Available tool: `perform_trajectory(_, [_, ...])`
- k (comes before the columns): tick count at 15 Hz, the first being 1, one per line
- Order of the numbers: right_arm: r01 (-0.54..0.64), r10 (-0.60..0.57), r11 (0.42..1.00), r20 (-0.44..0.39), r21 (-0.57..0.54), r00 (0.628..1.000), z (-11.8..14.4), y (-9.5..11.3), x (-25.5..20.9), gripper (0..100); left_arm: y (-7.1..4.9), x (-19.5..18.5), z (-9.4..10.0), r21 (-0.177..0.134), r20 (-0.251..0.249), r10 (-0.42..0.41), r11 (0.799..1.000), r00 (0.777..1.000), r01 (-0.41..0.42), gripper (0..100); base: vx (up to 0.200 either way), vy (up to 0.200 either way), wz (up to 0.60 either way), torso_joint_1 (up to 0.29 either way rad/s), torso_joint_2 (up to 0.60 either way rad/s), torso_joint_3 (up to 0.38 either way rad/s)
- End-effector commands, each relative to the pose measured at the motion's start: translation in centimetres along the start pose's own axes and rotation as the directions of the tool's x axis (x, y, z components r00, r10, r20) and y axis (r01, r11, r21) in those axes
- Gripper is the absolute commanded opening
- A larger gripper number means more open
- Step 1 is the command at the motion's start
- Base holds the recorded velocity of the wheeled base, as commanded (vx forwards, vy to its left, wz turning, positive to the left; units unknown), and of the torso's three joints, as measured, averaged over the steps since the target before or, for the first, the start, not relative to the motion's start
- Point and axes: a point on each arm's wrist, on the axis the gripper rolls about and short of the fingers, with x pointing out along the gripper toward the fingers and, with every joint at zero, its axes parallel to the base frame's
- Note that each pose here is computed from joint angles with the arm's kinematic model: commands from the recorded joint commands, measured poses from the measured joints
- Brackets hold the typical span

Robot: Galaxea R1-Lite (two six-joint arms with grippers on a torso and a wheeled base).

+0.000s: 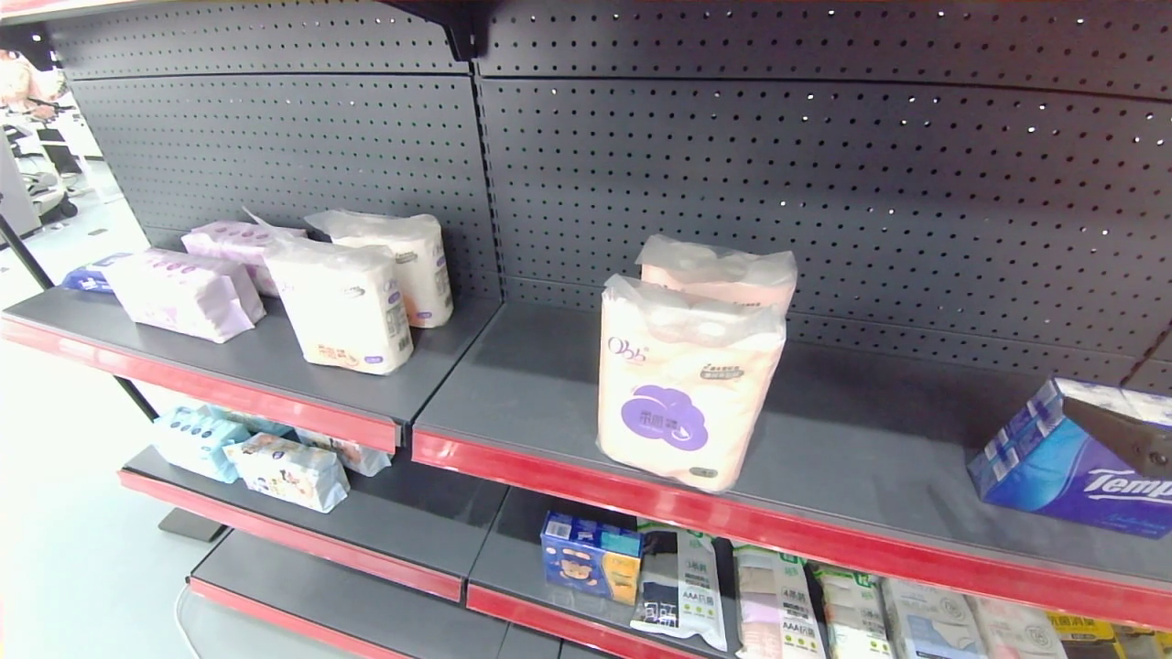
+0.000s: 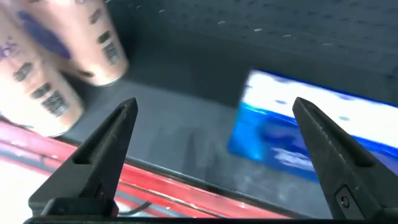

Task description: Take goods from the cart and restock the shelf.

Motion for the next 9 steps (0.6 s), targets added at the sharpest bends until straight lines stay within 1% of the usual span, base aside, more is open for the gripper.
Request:
perform_trajectory(1, [0.034, -0.034, 0.999, 0.043, -0.010, 0.999, 0.20, -0.23, -1.10, 100, 0.00, 0.00, 0.00, 0.000, 0.000, 0.000, 1.000, 1.000, 0.000, 100, 0.000, 0.000, 0.00, 0.000, 0.00, 0.000])
perform_trajectory(4, [0.071, -0.069, 0.997, 0.050, -0.040, 0.996, 0.23, -0.61, -1.33, 100, 0.00, 0.00, 0.00, 0.000, 0.000, 0.000, 1.000, 1.000, 0.000, 100, 0.000, 0.000, 0.00, 0.000, 0.00, 0.000])
perform_trajectory(9, [0.070, -0.068, 0.997, 0.038, -0.042, 0.997, 0.12, -0.64, -1.08, 100, 0.00, 0.00, 0.00, 0.000, 0.000, 0.000, 1.000, 1.000, 0.000, 100, 0.000, 0.000, 0.00, 0.000, 0.00, 0.000])
